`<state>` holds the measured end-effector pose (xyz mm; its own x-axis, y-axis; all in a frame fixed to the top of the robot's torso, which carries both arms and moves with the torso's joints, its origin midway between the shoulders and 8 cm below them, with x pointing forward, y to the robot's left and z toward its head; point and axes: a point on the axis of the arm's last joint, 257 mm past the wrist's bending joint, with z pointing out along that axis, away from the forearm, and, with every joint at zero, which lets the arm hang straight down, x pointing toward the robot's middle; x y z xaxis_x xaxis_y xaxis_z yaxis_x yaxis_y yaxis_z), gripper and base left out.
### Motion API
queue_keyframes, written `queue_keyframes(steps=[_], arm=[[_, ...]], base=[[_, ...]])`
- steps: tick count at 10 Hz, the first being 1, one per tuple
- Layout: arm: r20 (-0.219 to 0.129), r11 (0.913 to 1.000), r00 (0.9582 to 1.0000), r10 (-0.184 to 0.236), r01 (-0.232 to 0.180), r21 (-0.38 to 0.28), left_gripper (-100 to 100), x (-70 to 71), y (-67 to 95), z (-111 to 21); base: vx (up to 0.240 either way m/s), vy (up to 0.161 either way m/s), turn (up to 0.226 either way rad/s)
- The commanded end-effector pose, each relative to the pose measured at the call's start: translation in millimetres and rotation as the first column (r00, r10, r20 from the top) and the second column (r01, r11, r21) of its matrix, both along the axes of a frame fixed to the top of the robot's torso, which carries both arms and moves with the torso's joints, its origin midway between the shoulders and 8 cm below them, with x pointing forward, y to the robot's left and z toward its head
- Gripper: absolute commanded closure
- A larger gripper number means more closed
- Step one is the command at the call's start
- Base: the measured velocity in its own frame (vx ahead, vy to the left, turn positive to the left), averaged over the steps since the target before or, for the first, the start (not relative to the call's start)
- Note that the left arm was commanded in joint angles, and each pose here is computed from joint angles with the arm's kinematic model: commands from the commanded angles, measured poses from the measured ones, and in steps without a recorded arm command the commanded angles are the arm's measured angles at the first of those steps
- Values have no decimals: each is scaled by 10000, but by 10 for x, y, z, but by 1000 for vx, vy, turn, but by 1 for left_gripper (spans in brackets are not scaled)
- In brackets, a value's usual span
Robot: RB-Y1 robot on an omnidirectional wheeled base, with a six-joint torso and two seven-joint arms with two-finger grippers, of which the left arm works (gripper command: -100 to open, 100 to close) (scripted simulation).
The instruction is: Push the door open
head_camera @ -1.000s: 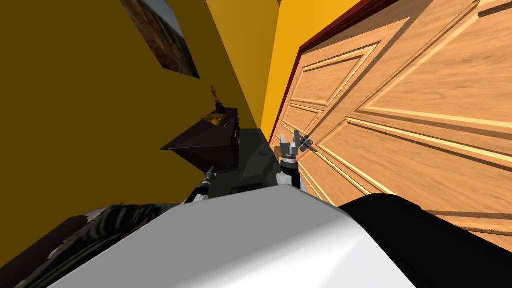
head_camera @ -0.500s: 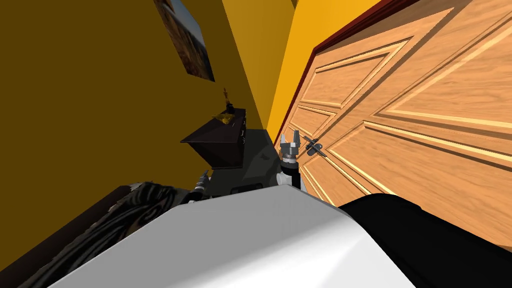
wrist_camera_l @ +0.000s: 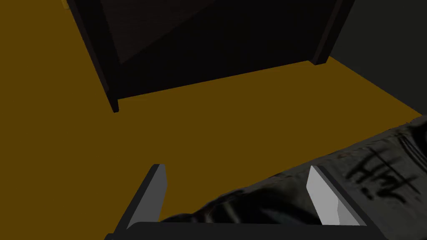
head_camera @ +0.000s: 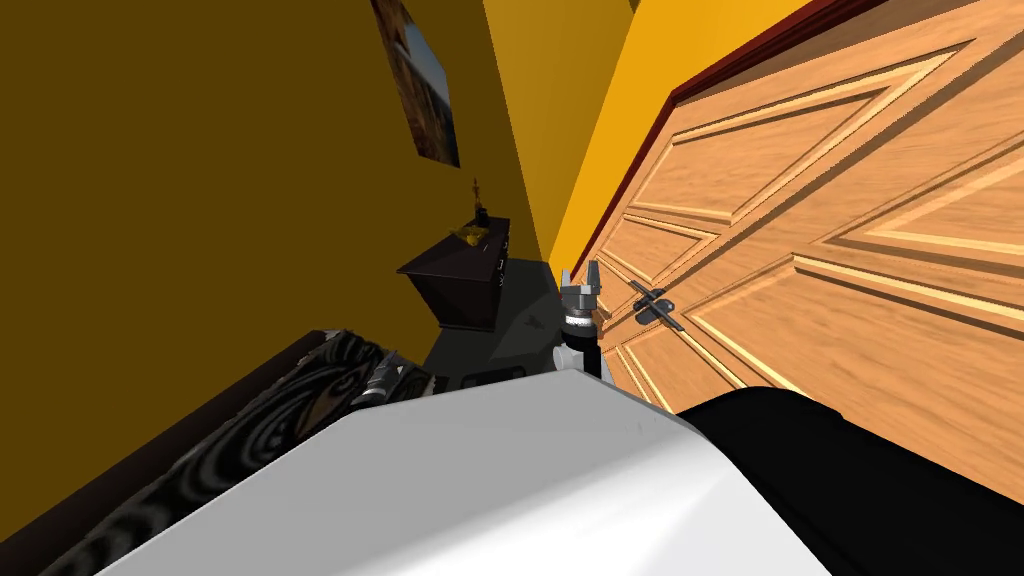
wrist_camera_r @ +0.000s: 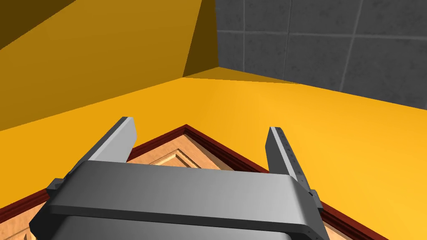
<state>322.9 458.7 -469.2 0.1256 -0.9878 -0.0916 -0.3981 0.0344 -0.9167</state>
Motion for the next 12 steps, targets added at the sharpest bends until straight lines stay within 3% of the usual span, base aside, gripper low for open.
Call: queue_keyframes(steps=[1, 3, 4, 6, 7, 8, 9, 12], arm=[[-78, 9999, 9999, 122, -121, 105, -100, -83, 94, -39], [-249, 9979, 9983, 529, -519, 395, -100, -318, 432, 8], [-249, 9979, 9983, 529, -519, 395, -100, -318, 432, 8], [-395, 9936, 9950, 915, -886, 705, -100, -551, 758, 79], [-395, 9936, 9950, 915, -886, 705, -100, -551, 758, 79], [-459, 9906, 9929, 1100, -1058, 867, -100, -666, 915, 124], [-459, 9906, 9929, 1100, -1058, 867, -100, -666, 915, 124], [-617, 9788, 9849, 1620, -1524, 1371, -100, -1000, 1367, 291]], base=[[-35, 16, 108], [-30, 15, 281], [-23, 3, 138], [-28, 13, 307], [-24, 8, 107], [-22, 17, 143], [-17, 12, 113], [-28, 20, 326]])
